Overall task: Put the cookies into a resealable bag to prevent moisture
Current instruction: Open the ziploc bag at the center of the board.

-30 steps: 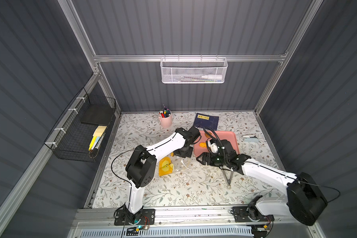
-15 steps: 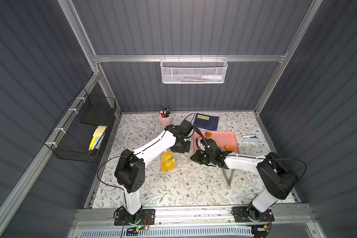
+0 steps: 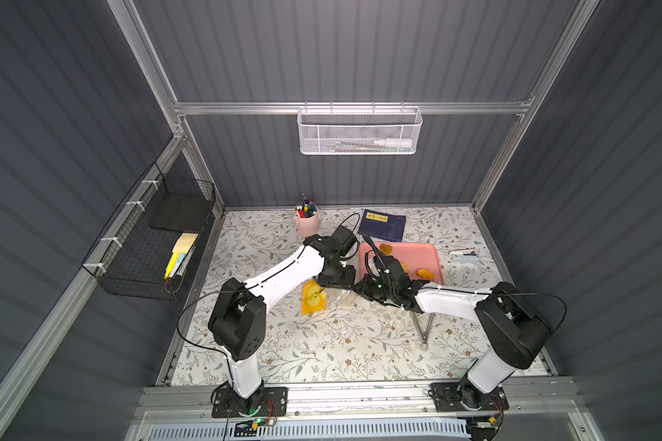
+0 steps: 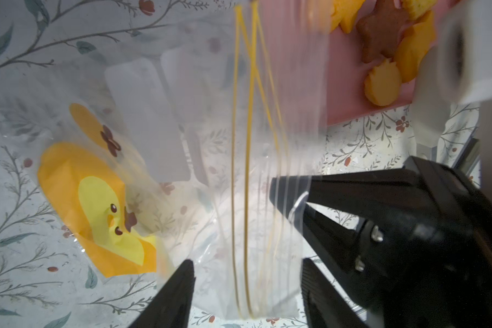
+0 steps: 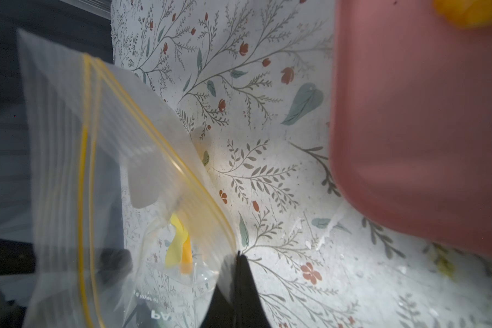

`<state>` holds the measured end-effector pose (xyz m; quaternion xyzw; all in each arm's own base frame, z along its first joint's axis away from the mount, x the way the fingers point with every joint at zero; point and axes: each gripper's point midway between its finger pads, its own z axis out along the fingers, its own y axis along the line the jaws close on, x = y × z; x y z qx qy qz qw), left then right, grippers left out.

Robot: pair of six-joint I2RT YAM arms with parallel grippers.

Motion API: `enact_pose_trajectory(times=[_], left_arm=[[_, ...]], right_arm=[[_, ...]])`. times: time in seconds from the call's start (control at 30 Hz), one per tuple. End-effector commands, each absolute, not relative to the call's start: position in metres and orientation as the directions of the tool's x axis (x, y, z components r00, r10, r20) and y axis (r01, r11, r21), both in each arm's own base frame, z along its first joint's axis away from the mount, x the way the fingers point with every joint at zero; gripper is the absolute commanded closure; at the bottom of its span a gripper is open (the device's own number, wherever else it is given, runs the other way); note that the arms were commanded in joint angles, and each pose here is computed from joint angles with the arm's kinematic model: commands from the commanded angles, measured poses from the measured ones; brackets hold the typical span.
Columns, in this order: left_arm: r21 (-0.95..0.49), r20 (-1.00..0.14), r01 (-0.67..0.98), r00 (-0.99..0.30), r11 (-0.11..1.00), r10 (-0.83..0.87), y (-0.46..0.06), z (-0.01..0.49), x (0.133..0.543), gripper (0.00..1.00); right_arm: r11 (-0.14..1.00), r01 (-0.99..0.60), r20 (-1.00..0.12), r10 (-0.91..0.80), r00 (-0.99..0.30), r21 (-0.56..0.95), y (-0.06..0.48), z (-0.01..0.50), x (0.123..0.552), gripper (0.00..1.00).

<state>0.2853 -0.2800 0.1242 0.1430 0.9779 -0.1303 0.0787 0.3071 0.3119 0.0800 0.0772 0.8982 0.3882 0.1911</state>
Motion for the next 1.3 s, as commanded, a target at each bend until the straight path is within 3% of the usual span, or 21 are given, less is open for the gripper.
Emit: enact_pose_trajectory(times=[0.0,0.1,0.17,0.23,0.3,0.4,0.5,0.7,0.83,0.9,1.0,1.1,1.27], left_arm=[[-0.242,-0.154,0.288,-0.954,0.927,0.256,-0.274,0.126,0.273,0.35],[-0.239,-0.152,0.293,-0.953,0.926,0.263,-0.275,0.122,0.274,0.31],[-0.227,-0.145,0.297,-0.952,0.927,0.270,-0.275,0.116,0.276,0.36],[-0.203,-0.149,0.292,-0.953,0.935,0.265,-0.272,0.112,0.279,0.49],[-0.179,-0.174,0.282,-0.952,0.942,0.252,-0.268,0.116,0.286,0.70],[-0.176,-0.211,0.262,-0.952,0.949,0.224,-0.263,0.128,0.295,0.93],[-0.189,-0.248,0.256,-0.947,0.948,0.207,-0.263,0.140,0.301,1.00],[-0.192,-0.224,0.263,-0.950,0.945,0.218,-0.261,0.143,0.297,1.00],[-0.221,-0.224,0.267,-0.950,0.938,0.217,-0.263,0.146,0.296,1.00],[-0.240,-0.218,0.270,-0.951,0.932,0.219,-0.267,0.143,0.297,1.00],[-0.246,-0.198,0.268,-0.955,0.931,0.223,-0.270,0.128,0.300,1.00],[-0.254,-0.178,0.232,-0.965,0.939,0.190,-0.266,0.112,0.308,1.00],[-0.275,-0.181,0.185,-0.974,0.944,0.139,-0.260,0.099,0.325,1.00]], right_arm=[[0.685,0.004,-0.292,0.315,-0.903,0.729,0.310,0.084,0.310,1.00],[0.673,-0.008,-0.289,0.307,-0.907,0.740,0.315,0.085,0.311,1.00],[0.666,-0.012,-0.285,0.303,-0.909,0.746,0.317,0.086,0.311,1.00],[0.668,-0.014,-0.286,0.300,-0.910,0.744,0.317,0.085,0.311,1.00],[0.673,-0.016,-0.288,0.295,-0.911,0.739,0.314,0.084,0.310,1.00],[0.701,-0.008,-0.289,0.283,-0.915,0.713,0.306,0.079,0.307,1.00],[0.728,-0.006,-0.277,0.253,-0.927,0.685,0.301,0.071,0.306,0.99],[0.759,-0.018,-0.283,0.220,-0.933,0.651,0.295,0.068,0.307,0.90],[0.765,-0.055,-0.303,0.187,-0.934,0.641,0.296,0.073,0.307,0.78],[0.722,-0.118,-0.313,0.143,-0.939,0.682,0.308,0.085,0.305,0.65],[0.682,-0.199,-0.359,0.100,-0.928,0.704,0.315,0.111,0.302,0.33],[0.755,-0.218,-0.411,0.073,-0.909,0.618,0.289,0.130,0.295,0.01],[0.958,-0.076,-0.460,0.063,-0.886,0.277,0.178,0.148,0.264,0.01]])
